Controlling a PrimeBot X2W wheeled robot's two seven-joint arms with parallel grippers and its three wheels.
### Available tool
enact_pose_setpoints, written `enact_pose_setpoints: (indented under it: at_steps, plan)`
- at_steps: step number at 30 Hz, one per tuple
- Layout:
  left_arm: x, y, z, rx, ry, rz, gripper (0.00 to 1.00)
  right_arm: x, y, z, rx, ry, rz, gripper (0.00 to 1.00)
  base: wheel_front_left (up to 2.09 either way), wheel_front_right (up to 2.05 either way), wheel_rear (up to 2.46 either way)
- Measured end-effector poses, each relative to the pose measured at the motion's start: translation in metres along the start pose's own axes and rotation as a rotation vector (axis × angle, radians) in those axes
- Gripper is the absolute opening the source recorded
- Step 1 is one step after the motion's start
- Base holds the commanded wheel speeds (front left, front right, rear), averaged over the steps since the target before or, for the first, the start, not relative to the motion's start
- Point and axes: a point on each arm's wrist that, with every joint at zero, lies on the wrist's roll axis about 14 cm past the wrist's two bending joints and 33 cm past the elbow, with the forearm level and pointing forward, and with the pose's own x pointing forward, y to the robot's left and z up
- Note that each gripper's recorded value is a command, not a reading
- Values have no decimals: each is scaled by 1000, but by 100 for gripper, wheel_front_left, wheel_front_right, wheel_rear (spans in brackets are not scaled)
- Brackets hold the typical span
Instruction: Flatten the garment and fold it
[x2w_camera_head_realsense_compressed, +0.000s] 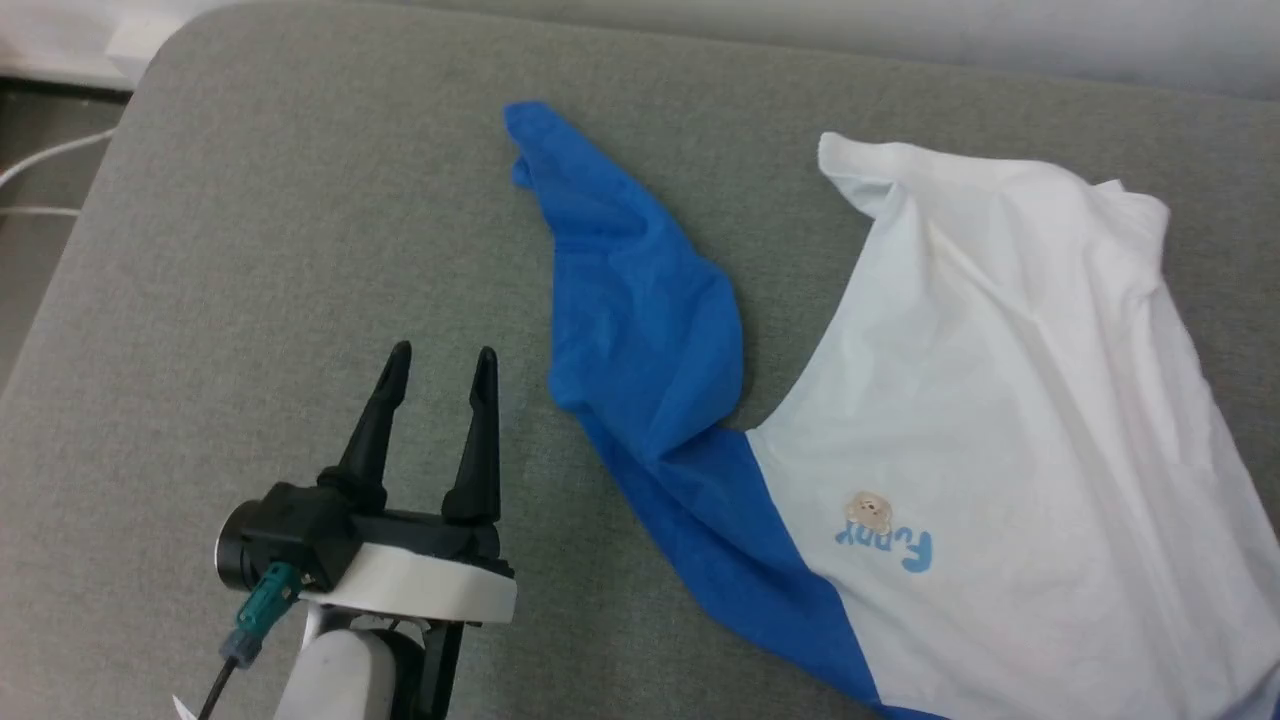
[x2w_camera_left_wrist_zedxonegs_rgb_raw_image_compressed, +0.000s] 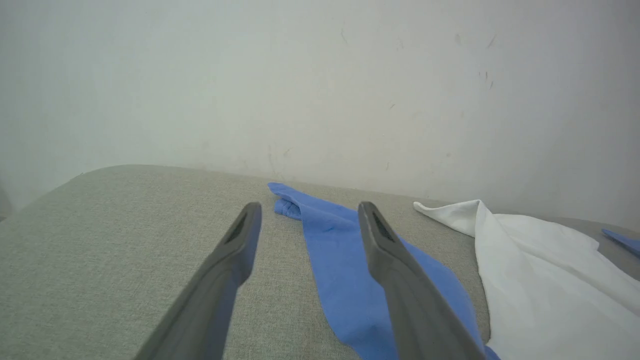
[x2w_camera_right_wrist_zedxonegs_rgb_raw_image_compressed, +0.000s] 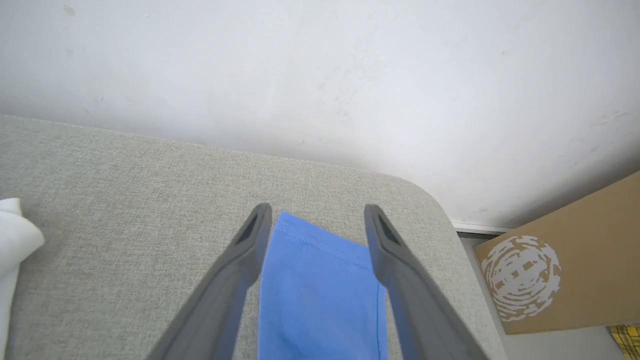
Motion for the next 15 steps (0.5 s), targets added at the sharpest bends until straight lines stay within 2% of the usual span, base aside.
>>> enact_pose_setpoints:
  at_steps: [3, 6, 12, 15]
  plan:
    - [-1, -4, 7, -6, -20, -13, 100, -13, -3, 10, 20, -40, 11, 100, 0, 0, 0]
    - [-4, -10, 9, -17, -27, -32, 100, -29, -13, 1, 73, -24, 8, 100, 0, 0, 0]
    - [-7, -19, 10, -30, -28, -58, 100, -56, -53, -33, 228, 114, -52, 100, 0, 0, 0]
    - [-6, -21, 6, -32, -20, -65, 100, -62, -63, -58, 359, 218, -75, 100, 0, 0, 0]
